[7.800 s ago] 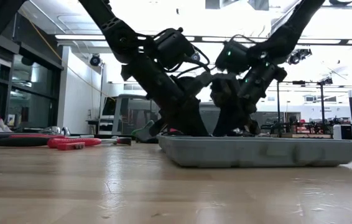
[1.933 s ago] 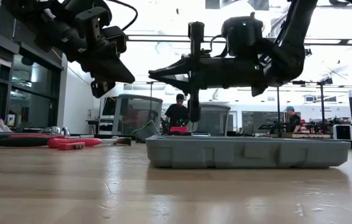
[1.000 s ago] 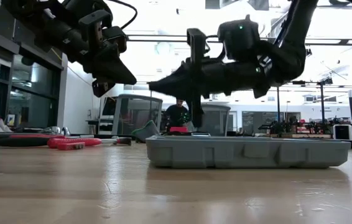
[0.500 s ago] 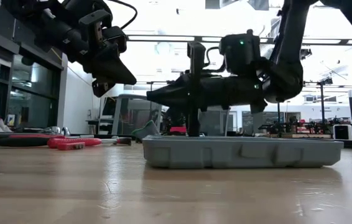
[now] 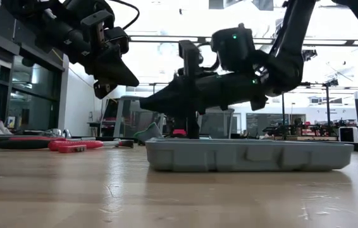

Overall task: Prefit tool cases
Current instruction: Put the set of hex keys into the tool case, then put the electrical tape into the tool case

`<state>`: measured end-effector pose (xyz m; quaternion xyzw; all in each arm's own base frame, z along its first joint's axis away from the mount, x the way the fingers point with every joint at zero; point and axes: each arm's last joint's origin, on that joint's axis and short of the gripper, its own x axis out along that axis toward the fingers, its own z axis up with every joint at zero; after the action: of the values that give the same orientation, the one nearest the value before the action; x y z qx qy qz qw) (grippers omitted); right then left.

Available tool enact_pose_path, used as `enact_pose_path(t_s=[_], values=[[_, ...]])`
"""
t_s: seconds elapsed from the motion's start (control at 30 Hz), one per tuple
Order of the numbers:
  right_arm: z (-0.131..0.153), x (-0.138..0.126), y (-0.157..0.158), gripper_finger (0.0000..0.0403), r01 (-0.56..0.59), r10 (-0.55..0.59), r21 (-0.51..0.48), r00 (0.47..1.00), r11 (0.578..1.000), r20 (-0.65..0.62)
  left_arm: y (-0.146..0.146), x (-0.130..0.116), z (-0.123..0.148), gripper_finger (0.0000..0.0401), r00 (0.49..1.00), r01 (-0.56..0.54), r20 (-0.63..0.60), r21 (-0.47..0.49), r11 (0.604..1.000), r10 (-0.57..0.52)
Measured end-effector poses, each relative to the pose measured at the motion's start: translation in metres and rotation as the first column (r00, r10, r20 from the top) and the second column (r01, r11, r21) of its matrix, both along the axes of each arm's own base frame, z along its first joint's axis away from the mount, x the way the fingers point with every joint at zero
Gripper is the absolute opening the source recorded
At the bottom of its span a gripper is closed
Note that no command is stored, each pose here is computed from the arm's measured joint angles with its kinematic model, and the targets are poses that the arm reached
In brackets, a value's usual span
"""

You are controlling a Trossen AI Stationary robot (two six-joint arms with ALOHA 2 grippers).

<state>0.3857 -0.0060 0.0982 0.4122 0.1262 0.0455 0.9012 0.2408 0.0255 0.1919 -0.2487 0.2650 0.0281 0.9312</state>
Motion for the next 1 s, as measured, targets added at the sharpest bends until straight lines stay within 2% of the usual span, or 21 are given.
enact_pose_path(t_s=[0.13, 0.27, 0.33, 0.47, 0.57, 0.63, 0.8, 0.9, 1.0], values=[[0.009, 0.000, -0.006, 0.0000, -0.029, 0.026, 0.038, 0.998, 0.999, 0.061, 0.000, 0.000, 0.000, 0.0000, 1.000, -0.002, 0.000, 0.003, 1.000, 0.002], [0.049, -0.002, -0.004, 0.0000, -0.050, 0.045, 0.028, 0.983, 0.998, 0.177, 0.001, 0.000, 0.000, 0.0000, 1.000, -0.016, -0.001, 0.011, 1.000, 0.016], [0.066, -0.006, 0.000, 0.0000, -0.059, 0.058, 0.004, 0.983, 0.998, 0.173, 0.001, 0.000, 0.000, 0.0000, 1.000, -0.022, -0.001, 0.014, 1.000, 0.022], [0.099, -0.022, 0.008, 0.0000, -0.045, 0.048, -0.056, 0.998, 0.997, 0.046, 0.001, 0.003, -0.006, 0.0000, 0.998, -0.050, -0.029, 0.025, 0.998, 0.050], [0.108, -0.042, 0.013, 0.0000, -0.007, -0.015, -0.130, 0.986, 0.991, -0.167, 0.001, 0.009, -0.018, 0.0000, 0.997, -0.043, -0.063, 0.018, 0.999, 0.044], [0.111, -0.059, 0.014, 0.0000, 0.018, -0.069, -0.169, 0.951, 0.985, -0.302, 0.000, 0.015, -0.024, 0.0000, 0.996, -0.023, -0.086, 0.003, 1.000, 0.023], [0.118, -0.092, 0.021, 0.0000, 0.055, -0.173, -0.240, 0.844, 0.969, -0.508, -0.005, 0.034, -0.034, 0.0000, 0.988, 0.087, -0.124, -0.036, 0.996, -0.091], [0.117, -0.103, 0.028, 0.0000, 0.078, -0.230, -0.281, 0.794, 0.957, -0.563, -0.007, 0.044, -0.035, 0.0000, 0.983, 0.130, -0.129, -0.025, 0.991, -0.132], [0.112, -0.104, 0.033, 0.0000, 0.071, -0.245, -0.304, 0.772, 0.950, -0.587, -0.007, 0.053, -0.033, 0.0000, 0.982, 0.141, -0.126, -0.013, 0.990, -0.141]])
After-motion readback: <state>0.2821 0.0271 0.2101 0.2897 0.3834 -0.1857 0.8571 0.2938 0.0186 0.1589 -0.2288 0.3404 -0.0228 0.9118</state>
